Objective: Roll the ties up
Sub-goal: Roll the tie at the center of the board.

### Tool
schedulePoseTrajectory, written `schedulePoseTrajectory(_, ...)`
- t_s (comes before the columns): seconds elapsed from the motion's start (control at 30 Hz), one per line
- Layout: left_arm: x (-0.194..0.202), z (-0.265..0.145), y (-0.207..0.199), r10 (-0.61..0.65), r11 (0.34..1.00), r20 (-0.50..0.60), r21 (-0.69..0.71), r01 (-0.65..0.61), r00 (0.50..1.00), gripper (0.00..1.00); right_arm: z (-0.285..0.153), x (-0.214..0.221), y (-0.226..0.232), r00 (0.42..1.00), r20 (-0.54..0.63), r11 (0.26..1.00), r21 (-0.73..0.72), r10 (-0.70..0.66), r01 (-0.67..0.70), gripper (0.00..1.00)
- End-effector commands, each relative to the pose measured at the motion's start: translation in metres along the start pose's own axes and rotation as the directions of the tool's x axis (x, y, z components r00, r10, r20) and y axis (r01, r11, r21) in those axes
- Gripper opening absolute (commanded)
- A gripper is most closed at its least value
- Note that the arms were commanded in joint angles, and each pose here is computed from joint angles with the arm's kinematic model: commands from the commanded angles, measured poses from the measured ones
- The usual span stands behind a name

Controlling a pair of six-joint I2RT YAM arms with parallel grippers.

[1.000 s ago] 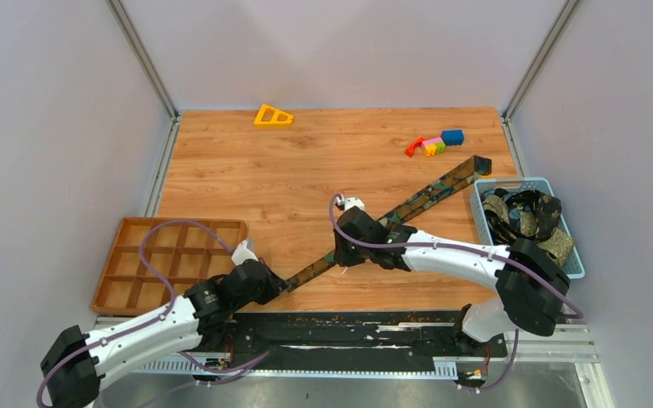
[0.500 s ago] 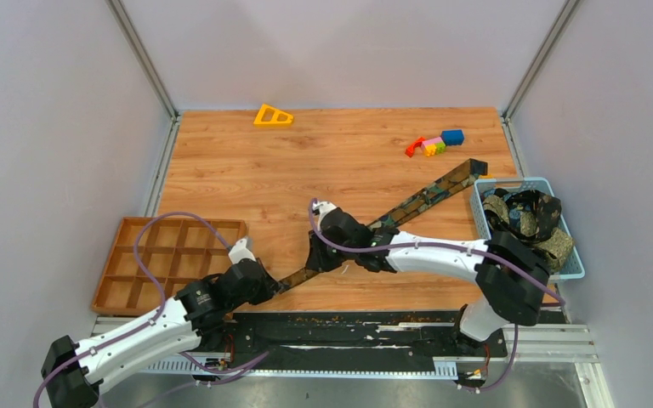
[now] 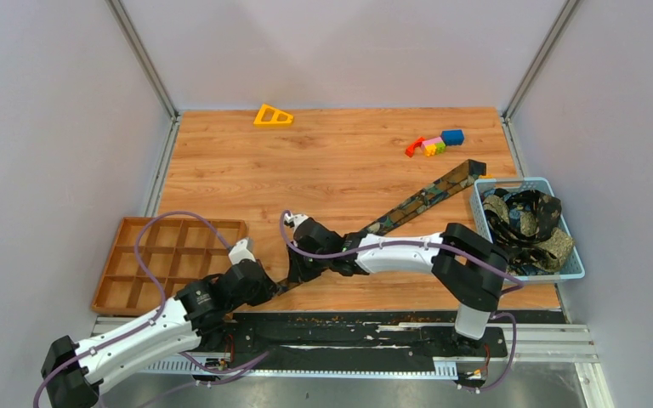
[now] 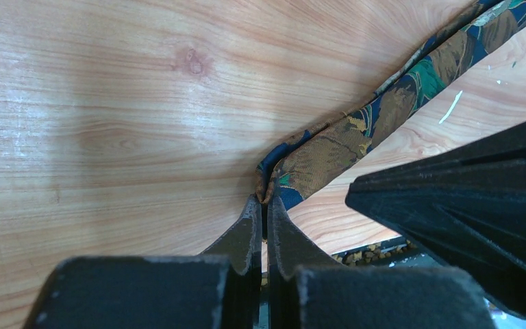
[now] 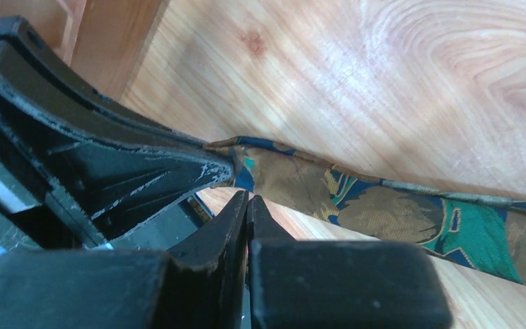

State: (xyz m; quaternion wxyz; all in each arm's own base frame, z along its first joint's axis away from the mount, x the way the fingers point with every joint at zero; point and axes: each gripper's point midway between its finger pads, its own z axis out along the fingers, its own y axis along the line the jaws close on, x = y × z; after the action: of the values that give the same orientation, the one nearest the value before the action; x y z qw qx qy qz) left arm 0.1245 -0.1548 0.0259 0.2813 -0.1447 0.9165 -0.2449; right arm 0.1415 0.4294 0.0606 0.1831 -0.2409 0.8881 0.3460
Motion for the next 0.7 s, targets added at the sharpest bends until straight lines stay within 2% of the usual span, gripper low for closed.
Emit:
schedulePoseTrajectory(0.0,-0.011,-0.009,-0.012,0.009,1.000,0.030,0.028,-0.010,1.000,0.00,0.004,-0.025,0.003,0.998,0.067,0.999,0.044,-0.004,0.002,0.03)
schedulePoseTrajectory(0.23,-0.013,-0.014,-0.014,0.000,0.999,0.032,0.037,-0.001,1.000,0.00,0.015,-0.013,-0.026,0.999,0.036,0.987,0.163,-0.002,-0.004,0.02)
schedulePoseTrajectory(0.67,-0.025,-0.027,-0.033,0.001,0.997,0.048,0.071,-0.005,0.999,0.00,0.031,0.007,-0.030,0.999,-0.014,0.989,0.145,0.030,-0.028,0.01)
